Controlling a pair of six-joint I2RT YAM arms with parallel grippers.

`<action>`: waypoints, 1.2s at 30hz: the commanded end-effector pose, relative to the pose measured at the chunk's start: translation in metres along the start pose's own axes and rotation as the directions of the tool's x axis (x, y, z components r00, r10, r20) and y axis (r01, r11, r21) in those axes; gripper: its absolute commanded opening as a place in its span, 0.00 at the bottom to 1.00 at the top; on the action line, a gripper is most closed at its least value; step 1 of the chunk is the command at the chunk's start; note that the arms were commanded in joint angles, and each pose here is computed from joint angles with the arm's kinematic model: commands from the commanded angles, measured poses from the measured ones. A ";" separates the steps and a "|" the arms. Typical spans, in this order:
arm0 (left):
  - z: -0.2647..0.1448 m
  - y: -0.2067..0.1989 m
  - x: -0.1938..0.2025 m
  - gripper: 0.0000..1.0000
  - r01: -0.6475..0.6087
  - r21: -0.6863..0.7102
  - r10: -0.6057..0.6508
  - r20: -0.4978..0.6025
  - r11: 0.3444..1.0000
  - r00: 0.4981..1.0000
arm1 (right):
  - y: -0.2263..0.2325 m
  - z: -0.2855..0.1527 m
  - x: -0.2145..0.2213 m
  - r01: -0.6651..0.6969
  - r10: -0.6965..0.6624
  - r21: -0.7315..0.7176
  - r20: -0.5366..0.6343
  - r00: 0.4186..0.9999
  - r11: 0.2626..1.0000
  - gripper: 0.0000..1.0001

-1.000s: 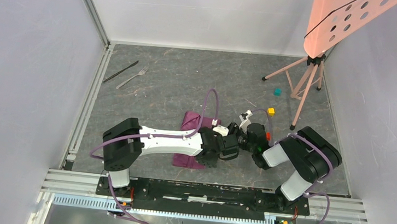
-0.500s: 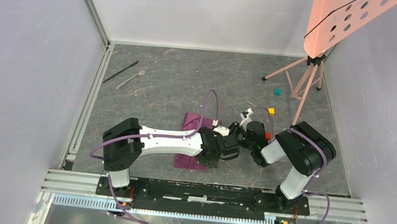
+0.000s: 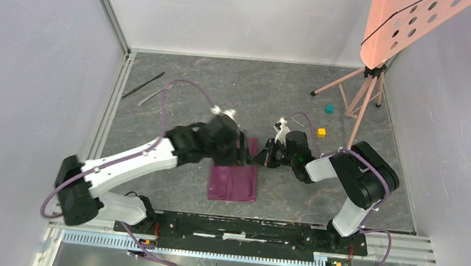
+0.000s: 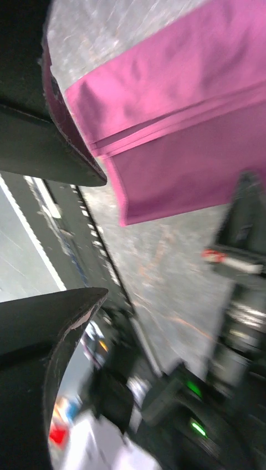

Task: Fold the napkin into a case and place the utensils inside
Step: Pick up the 2/3-rectangle-folded napkin at the center of the board, then fold the 2/3-rectangle-folded napkin at the center of the board.

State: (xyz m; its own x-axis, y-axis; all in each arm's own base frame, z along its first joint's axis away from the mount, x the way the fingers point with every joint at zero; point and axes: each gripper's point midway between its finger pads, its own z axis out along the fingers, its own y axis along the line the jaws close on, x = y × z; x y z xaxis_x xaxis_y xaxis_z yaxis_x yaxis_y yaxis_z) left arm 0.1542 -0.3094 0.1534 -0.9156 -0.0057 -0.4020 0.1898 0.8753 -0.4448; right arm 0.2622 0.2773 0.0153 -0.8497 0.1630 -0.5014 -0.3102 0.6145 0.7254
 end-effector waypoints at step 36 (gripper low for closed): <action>0.150 0.129 -0.053 0.03 0.333 0.063 -0.335 0.026 0.941 0.942 | 0.018 0.004 -0.060 0.419 -0.366 0.381 -0.205 0.908 0.824 0.00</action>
State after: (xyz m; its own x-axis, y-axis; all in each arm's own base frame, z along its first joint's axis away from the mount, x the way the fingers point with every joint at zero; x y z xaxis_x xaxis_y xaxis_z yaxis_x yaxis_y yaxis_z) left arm 0.2847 -0.2813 0.0186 -0.9188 -0.3150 -0.2379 -0.0913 0.7559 -0.6483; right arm 0.2995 0.2750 0.0358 -0.7697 -0.2337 -0.5941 -0.4687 0.8387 0.2773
